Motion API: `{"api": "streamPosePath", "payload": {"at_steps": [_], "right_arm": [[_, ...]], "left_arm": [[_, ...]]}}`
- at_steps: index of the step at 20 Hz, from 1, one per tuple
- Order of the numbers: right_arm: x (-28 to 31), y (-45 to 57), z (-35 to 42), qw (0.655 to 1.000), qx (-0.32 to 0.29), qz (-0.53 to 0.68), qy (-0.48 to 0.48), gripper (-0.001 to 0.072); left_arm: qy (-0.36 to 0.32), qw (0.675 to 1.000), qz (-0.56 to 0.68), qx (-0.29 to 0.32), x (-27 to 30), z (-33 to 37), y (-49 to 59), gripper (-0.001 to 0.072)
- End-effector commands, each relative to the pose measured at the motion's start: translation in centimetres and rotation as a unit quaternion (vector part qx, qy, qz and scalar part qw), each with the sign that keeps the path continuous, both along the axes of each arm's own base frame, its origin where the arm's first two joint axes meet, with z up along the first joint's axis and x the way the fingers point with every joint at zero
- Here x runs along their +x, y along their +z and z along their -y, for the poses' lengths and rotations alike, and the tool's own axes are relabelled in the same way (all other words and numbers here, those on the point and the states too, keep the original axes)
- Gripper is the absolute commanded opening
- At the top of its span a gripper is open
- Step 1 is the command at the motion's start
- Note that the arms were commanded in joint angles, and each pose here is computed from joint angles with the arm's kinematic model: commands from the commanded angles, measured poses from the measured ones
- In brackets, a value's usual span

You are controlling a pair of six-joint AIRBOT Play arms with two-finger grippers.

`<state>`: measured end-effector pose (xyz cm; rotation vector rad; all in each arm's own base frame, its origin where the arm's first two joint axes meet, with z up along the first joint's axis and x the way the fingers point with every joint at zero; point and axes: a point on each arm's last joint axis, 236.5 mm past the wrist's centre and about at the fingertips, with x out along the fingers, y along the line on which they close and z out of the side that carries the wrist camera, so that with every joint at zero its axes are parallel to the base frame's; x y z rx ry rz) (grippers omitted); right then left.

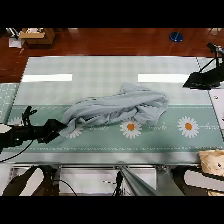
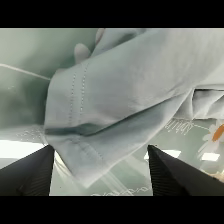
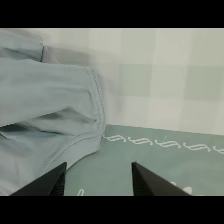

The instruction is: Fold the shirts.

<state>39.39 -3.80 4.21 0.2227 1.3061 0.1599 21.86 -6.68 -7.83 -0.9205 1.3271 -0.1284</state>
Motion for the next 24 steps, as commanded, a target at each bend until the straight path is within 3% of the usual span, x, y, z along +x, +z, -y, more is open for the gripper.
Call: {"api": "streamPosePath", "payload": {"at_steps": [1,2,4,7,11,18,24], "right_arm": [[0.0,0.0,0.0,1.0,0.0,0.0,0.0,0.0482],[0.0,0.0,0.0,1.0,0.0,0.0,-0.001,0.0482],[0.0,0.0,0.0,1.0,0.0,0.0,-0.001,0.0482],[0.0,0.0,0.0,1.0,0.0,-0.001,-0.001,0.0482],[-0.2,-0.6,1.2,1.0,0.006,-0.003,-0.022,0.0473],[-4.1,-7.4,-2.1,0.972,0.194,-0.057,-0.118,0.0484],[-8.1,-11.9,-7.9,0.966,0.221,-0.113,-0.078,0.0484]], "left_arm": [[0.028,0.999,0.016,-0.004,1.6,-0.3,0.0,0.07],[0.034,0.999,0.021,-0.002,2.2,-0.2,-0.3,0.0673],[0.031,0.999,0.02,-0.006,2.8,0.9,-0.9,0.0472],[0.0,0.999,0.014,-0.038,3.0,4.4,-1.4,0.0021],[-0.006,0.999,0.019,-0.05,3.1,4.9,-1.0,0.0022],[-0.047,0.994,0.074,-0.07,4.6,3.8,2.7,0.0022],[-0.066,0.989,0.109,-0.069,6.4,3.5,5.4,0.0022]]}}
